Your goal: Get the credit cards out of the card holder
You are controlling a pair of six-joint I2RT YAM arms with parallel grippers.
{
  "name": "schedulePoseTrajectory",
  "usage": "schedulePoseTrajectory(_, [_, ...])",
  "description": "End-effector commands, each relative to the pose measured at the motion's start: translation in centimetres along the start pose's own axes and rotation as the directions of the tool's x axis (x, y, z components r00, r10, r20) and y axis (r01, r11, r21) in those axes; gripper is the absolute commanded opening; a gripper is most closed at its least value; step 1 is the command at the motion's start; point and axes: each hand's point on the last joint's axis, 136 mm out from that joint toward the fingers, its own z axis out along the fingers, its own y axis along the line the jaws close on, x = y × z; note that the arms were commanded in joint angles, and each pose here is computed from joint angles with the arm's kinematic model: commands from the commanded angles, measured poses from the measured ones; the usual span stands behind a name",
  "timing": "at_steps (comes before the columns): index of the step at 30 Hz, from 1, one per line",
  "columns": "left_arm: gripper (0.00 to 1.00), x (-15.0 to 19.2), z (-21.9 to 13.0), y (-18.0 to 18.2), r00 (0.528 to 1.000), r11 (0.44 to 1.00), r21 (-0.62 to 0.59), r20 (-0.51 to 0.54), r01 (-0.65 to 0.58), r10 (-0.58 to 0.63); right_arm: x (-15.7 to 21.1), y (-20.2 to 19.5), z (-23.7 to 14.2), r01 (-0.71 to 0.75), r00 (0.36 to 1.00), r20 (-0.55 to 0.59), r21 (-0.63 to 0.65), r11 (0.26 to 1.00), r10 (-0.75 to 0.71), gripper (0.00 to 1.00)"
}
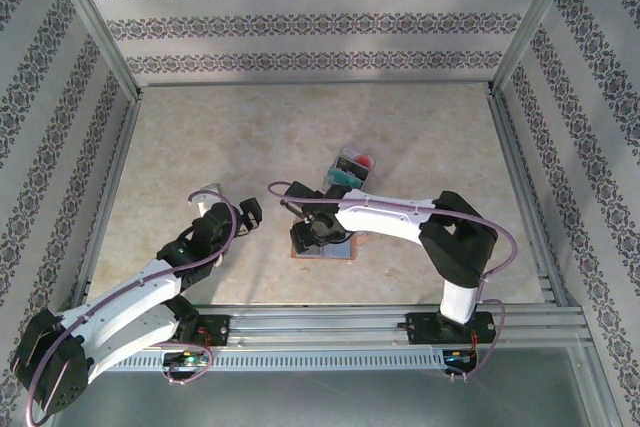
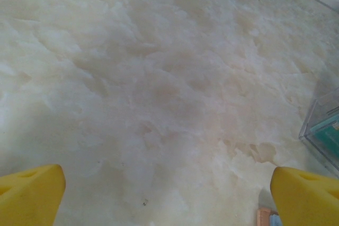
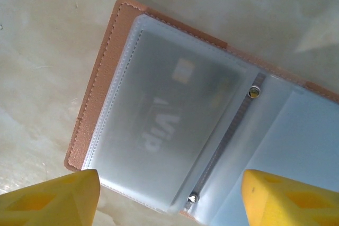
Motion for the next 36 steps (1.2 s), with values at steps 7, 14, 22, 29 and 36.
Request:
schedulePoseTrajectory(7, [0.99,0.8,0.2,1.5,0.999,0.999,-0.04,-0.023,0.025,-0.026,-1.0,0.9,0.8,-0.002,1.0,-0.007,0.003,1.0,0.002,0.74])
schedulePoseTrajectory(14, [0.99,0.8,0.4,1.6,0.999,0.999,-0.039,-0.026,0.03,-0.031,-0.6,0.6,1.9,-0.002,1.0,-0.03,0.022,1.0,0.003,0.75])
schedulePoseTrajectory(22, [0.99,1.1,0.5,1.7,0.999,0.999,-0.036,-0.035,0.037,-0.038,0.2,-0.1,3.2,0.007,0.998,-0.061,0.053,0.999,-0.004,0.71])
schedulePoseTrajectory(29, [0.99,0.9,0.5,1.6,0.999,0.999,-0.032,-0.032,0.037,-0.038,0.7,-0.8,3.4,0.011,0.998,-0.068,0.076,0.997,-0.006,0.41])
schedulePoseTrajectory(36, [1.0,0.2,0.3,0.2,0.999,1.0,0.014,-0.036,-0.003,0.004,0.0,-1.8,1.6,0.017,1.0,-0.018,0.125,0.992,-0.015,0.47])
